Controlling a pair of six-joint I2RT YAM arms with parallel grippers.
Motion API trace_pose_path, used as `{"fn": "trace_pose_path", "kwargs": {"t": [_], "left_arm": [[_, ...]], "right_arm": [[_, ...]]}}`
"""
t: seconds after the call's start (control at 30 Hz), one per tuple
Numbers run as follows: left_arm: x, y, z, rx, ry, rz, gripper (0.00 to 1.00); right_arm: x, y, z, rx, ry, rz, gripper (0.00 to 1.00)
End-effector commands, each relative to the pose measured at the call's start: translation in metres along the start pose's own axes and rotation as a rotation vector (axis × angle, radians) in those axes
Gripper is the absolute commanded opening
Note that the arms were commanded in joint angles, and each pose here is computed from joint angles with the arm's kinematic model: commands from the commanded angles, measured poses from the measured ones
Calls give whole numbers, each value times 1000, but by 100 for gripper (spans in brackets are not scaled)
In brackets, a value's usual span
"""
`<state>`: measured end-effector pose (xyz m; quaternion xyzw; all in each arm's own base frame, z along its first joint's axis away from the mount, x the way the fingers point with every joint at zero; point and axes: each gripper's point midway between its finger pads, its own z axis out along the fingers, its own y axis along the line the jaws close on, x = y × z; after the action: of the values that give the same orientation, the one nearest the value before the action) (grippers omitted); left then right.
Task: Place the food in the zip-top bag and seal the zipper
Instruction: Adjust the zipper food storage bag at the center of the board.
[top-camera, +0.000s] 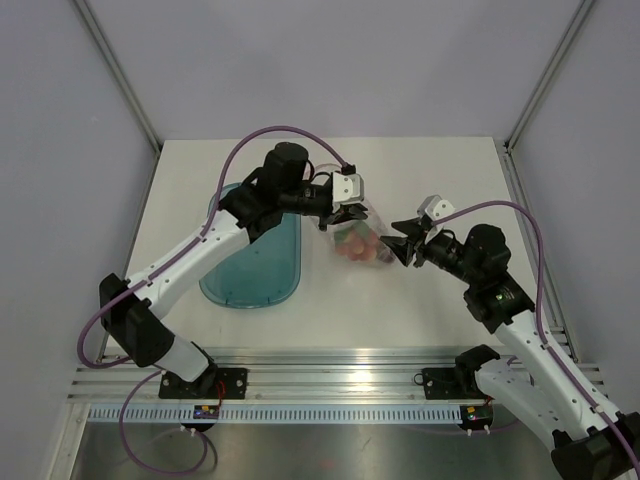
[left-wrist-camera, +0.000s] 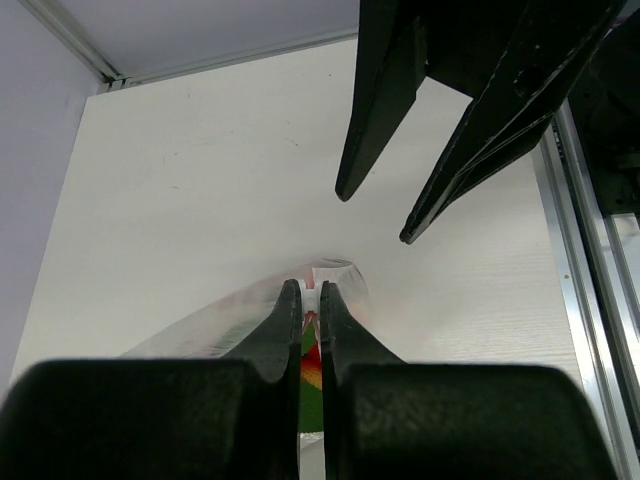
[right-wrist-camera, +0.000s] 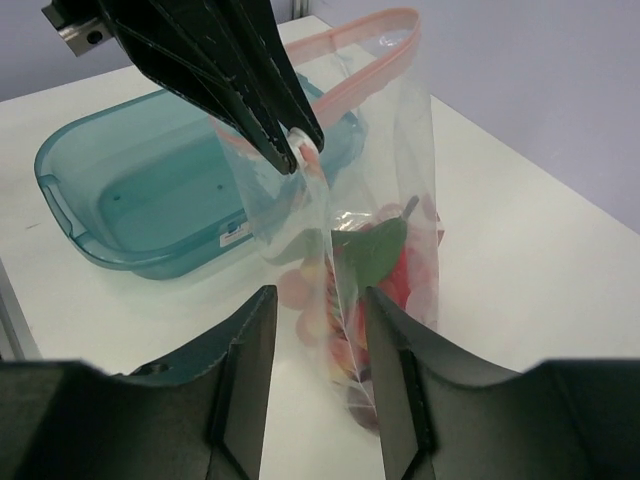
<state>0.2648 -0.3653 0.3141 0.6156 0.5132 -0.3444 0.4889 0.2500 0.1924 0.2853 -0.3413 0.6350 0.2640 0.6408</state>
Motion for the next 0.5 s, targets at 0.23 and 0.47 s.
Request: {"fn": "trace_pose_path", "kwargs": {"t": [0.23,0.47], "left_arm": [[-46,-15,-21,63,-126,84,0],[-48,-21,-28,62,-127,90,0]], "right_arm": [[6,22,-2,-138,-13,-110,53],[7,61,-7,-386,94,33,63]]}}
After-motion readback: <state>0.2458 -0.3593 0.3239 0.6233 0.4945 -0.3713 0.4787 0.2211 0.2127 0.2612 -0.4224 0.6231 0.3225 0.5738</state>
